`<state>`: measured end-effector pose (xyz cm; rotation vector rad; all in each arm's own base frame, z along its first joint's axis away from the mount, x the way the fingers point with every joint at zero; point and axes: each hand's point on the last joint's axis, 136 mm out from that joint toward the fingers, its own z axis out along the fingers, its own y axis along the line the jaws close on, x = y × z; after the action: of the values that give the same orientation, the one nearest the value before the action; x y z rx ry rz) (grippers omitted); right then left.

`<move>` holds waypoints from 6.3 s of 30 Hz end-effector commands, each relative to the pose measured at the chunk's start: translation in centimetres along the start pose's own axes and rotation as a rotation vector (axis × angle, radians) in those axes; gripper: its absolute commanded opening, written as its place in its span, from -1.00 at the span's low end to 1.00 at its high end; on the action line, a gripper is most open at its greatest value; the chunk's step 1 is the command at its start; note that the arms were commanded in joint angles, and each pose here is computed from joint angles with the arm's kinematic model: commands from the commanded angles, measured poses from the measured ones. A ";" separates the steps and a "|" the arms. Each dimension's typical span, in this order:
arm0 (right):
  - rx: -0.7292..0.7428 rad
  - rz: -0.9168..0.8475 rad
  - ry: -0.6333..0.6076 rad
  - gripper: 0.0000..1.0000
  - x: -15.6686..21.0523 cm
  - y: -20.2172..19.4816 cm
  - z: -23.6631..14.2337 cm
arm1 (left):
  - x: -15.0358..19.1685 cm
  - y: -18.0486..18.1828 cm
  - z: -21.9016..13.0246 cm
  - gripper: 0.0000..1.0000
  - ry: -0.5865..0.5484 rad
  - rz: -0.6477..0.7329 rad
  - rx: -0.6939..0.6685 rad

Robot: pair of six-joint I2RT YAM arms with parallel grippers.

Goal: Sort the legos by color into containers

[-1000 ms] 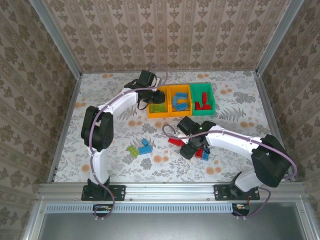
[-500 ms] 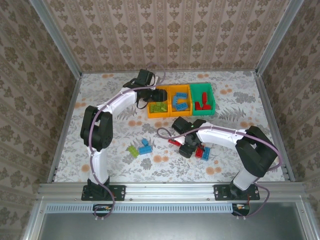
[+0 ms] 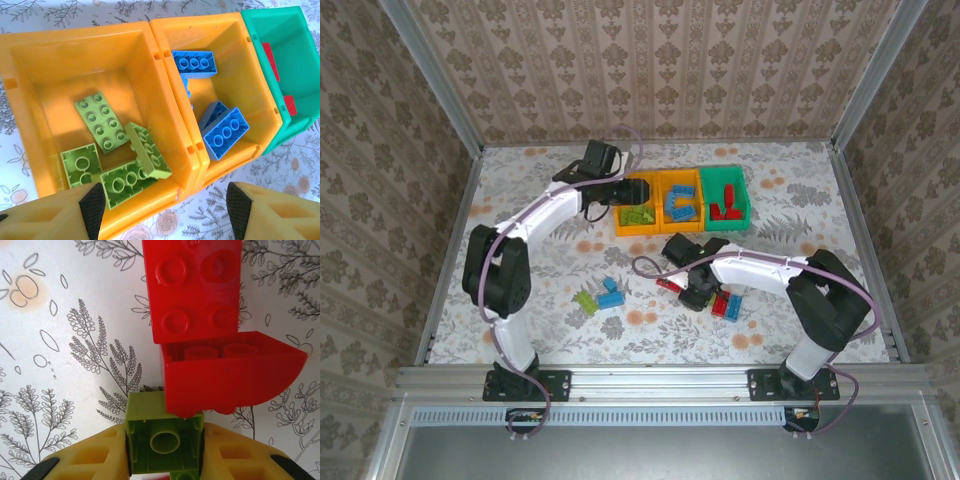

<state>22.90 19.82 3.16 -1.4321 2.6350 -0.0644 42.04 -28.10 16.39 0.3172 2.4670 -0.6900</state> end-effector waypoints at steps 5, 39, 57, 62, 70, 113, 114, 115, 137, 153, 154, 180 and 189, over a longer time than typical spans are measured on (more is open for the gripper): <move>-0.070 0.087 -0.325 -0.43 -5.0 0.3 -6.8 | 2.0 2.3 -3.1 0.40 -0.004 0.033 -0.102; -0.351 1.039 -0.438 -0.18 -22.3 -14.0 -4.0 | 20.2 2.0 -5.5 0.46 0.309 0.403 -0.125; -0.392 0.993 -0.582 0.34 -22.6 -14.0 -9.7 | 22.1 3.7 -4.5 0.27 0.426 0.423 -0.255; -0.361 1.004 -0.611 0.37 -21.1 -14.8 -11.0 | 22.4 4.3 -4.0 0.18 0.458 0.407 -0.274; -0.356 1.059 -0.599 0.38 -19.1 -15.7 -10.1 | 22.4 4.4 -3.9 0.11 0.461 0.401 -0.277; -0.190 1.161 -0.652 0.40 -9.8 -18.5 -11.8 | 9.9 -3.8 0.1 -0.32 0.185 0.308 -0.042; -0.173 1.137 -0.646 0.40 -9.2 -18.2 -11.7 | 9.2 -4.1 0.4 -0.32 0.173 0.300 -0.027; -0.155 1.098 -0.639 0.40 -8.5 -17.7 -11.8 | 8.3 -4.5 0.6 -0.32 0.154 0.290 -0.009; -0.192 1.341 -0.352 0.30 -0.4 -4.7 -4.9 | -2.1 -9.0 7.8 -0.29 0.027 0.051 0.294; -0.196 1.340 -0.250 0.29 -3.1 -2.3 -1.3 | -2.5 -8.8 7.2 0.50 0.004 0.024 0.276; -0.194 1.337 -0.248 0.29 -3.3 -2.2 -1.3 | -2.5 -8.7 6.9 0.56 -0.001 0.029 0.273; -0.142 1.296 -0.314 -0.54 -3.9 -5.9 -3.8 | 0.2 -6.1 1.8 1.00 -0.013 0.114 0.154; -0.017 1.321 -0.519 -0.48 -3.0 -17.4 -9.8 | 4.9 -3.8 -0.5 1.00 0.046 0.224 0.042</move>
<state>35.98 14.28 13.24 0.5299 2.5490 0.4770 37.80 -31.90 15.02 0.5448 2.4334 -0.7264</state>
